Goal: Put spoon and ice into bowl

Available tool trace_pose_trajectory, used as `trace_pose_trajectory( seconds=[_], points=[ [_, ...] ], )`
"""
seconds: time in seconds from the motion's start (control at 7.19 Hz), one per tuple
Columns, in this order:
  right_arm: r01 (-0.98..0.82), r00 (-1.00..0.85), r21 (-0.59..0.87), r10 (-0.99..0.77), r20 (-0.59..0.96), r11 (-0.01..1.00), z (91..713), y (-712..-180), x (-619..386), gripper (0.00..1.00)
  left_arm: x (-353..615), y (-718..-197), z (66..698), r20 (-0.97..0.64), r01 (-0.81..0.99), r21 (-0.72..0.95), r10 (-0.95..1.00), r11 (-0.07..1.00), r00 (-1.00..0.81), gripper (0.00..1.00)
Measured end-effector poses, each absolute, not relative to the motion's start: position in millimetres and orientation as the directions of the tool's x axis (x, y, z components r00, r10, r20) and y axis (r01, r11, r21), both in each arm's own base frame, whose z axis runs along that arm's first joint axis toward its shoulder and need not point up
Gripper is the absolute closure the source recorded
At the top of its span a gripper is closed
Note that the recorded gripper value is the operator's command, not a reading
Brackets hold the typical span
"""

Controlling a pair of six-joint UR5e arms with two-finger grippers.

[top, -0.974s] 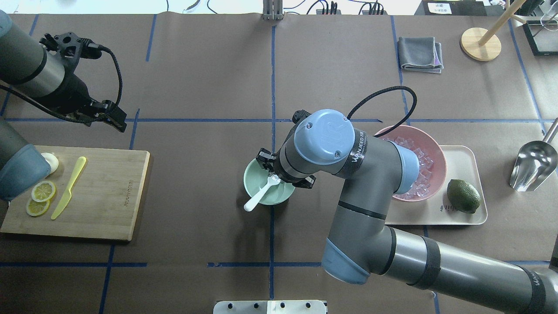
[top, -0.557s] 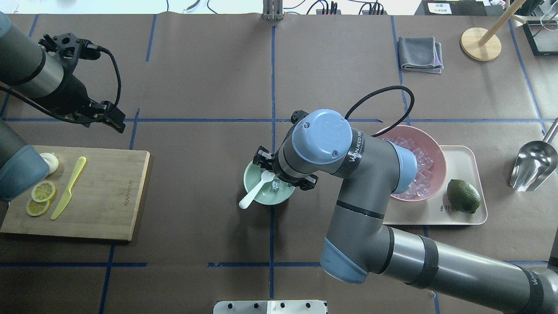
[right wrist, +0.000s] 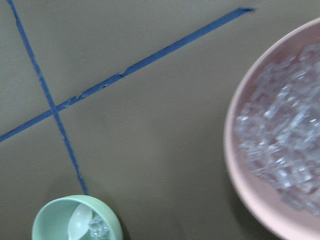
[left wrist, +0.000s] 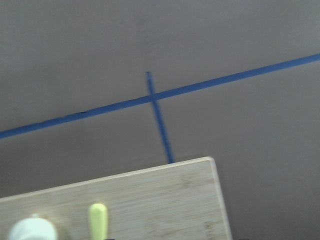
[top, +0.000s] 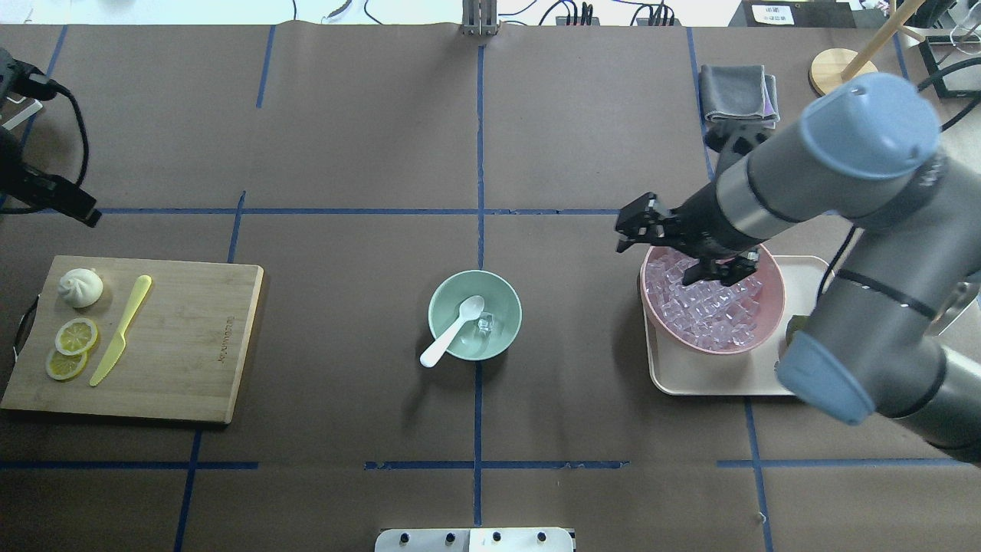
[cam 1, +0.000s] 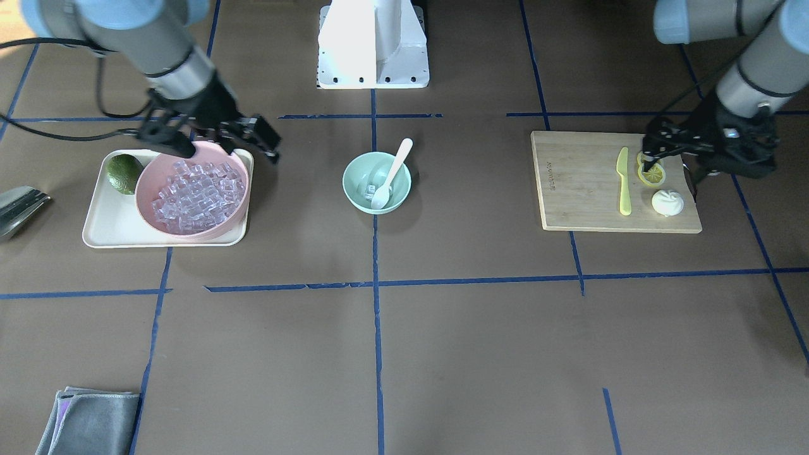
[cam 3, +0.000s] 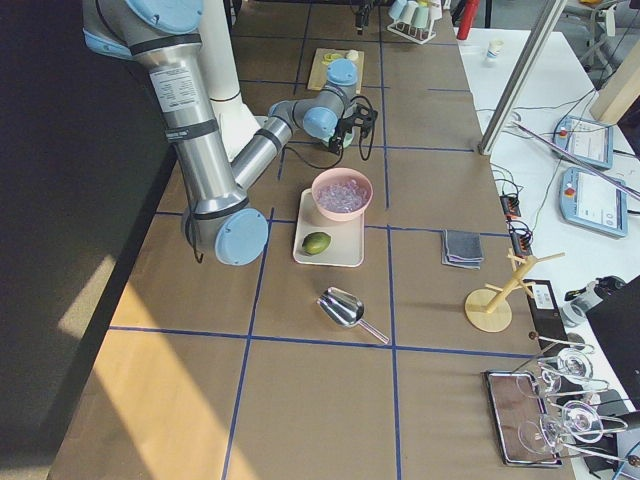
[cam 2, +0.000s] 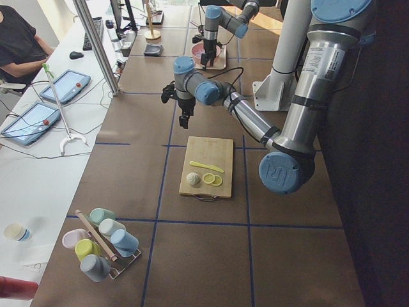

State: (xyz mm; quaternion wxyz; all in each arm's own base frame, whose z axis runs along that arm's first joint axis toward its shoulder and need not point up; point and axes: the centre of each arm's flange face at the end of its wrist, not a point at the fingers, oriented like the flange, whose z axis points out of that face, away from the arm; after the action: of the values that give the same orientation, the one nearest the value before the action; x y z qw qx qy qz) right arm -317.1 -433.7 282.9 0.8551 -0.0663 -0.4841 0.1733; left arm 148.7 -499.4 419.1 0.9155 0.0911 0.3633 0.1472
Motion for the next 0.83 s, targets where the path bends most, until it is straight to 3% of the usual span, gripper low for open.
trace_pose_trajectory(
  seconds=[0.56,0.83],
  points=[
    [-0.102,0.581,-0.051,0.101,0.808,0.993,444,-437,-109,0.01,-29,-528,534,-0.609,-0.252,0.276,0.371,0.928,0.701,0.01],
    [-0.011,0.636,0.059,-0.039,0.771,0.998,526,-423,-46,0.01,-56,-527,557,-0.659,-0.225,0.244,0.331,0.943,0.675,0.01]
  ],
)
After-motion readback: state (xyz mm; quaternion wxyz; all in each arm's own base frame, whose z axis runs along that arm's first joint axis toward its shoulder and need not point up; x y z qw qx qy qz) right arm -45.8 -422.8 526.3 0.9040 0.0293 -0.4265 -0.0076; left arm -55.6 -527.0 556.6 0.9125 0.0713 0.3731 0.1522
